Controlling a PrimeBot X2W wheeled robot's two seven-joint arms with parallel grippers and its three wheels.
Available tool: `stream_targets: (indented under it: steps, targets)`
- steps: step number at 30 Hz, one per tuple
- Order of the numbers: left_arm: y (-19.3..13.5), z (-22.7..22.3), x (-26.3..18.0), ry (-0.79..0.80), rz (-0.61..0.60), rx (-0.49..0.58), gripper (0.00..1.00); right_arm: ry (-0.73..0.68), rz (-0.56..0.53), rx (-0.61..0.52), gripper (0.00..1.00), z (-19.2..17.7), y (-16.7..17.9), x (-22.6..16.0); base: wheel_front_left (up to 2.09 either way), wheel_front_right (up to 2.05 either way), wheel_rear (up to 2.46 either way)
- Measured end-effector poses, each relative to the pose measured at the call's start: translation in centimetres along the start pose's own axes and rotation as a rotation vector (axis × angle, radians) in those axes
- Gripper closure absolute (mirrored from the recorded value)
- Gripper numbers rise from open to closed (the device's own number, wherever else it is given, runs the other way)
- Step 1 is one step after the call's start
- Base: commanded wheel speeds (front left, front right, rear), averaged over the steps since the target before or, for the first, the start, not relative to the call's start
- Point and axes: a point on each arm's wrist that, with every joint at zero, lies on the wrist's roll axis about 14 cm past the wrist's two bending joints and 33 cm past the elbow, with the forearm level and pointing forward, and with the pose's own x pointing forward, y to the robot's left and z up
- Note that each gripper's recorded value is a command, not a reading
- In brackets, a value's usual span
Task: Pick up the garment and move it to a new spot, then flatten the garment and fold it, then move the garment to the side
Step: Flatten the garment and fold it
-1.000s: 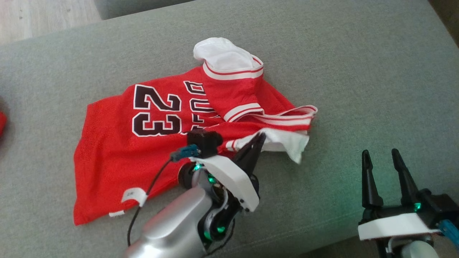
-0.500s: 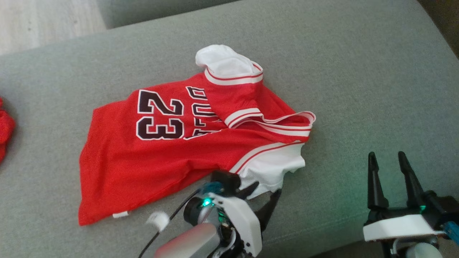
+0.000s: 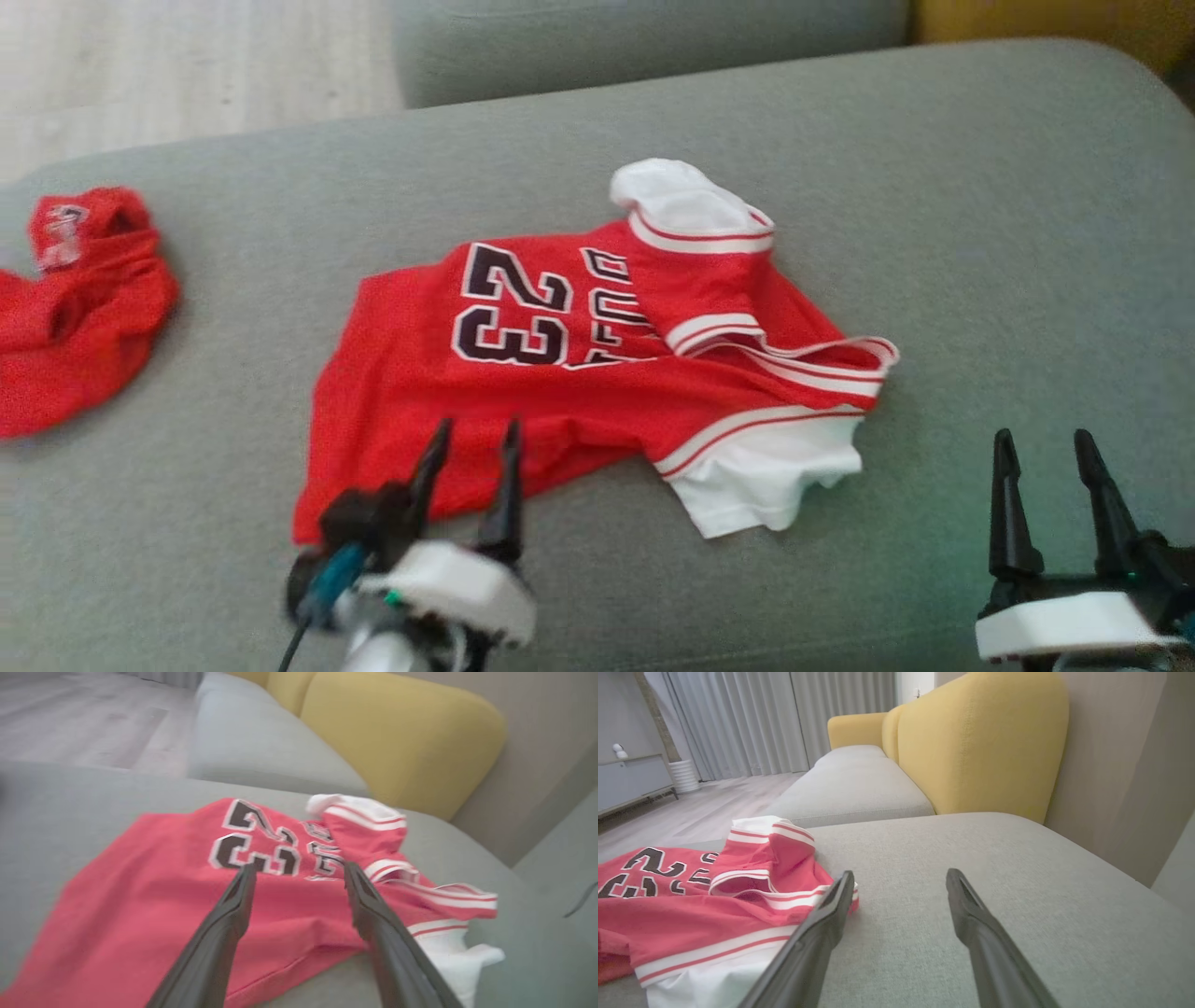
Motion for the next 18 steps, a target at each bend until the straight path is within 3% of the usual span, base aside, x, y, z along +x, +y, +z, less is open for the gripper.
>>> stream_targets:
  steps: [9, 18]
  targets:
    - [8.1, 1.4, -4.4, -0.057, 0.242, 0.162, 0.00, -0.009, 0.091, -0.029, 0.00, 0.2, 2.6, 0.7, 0.00, 0.00, 0.00]
    - [12.2, 1.7, -8.5, -0.064, 0.370, 0.232, 0.00, 0.030, 0.148, -0.040, 0.00, -1.1, 4.3, 0.6, 0.00, 0.00, 0.00]
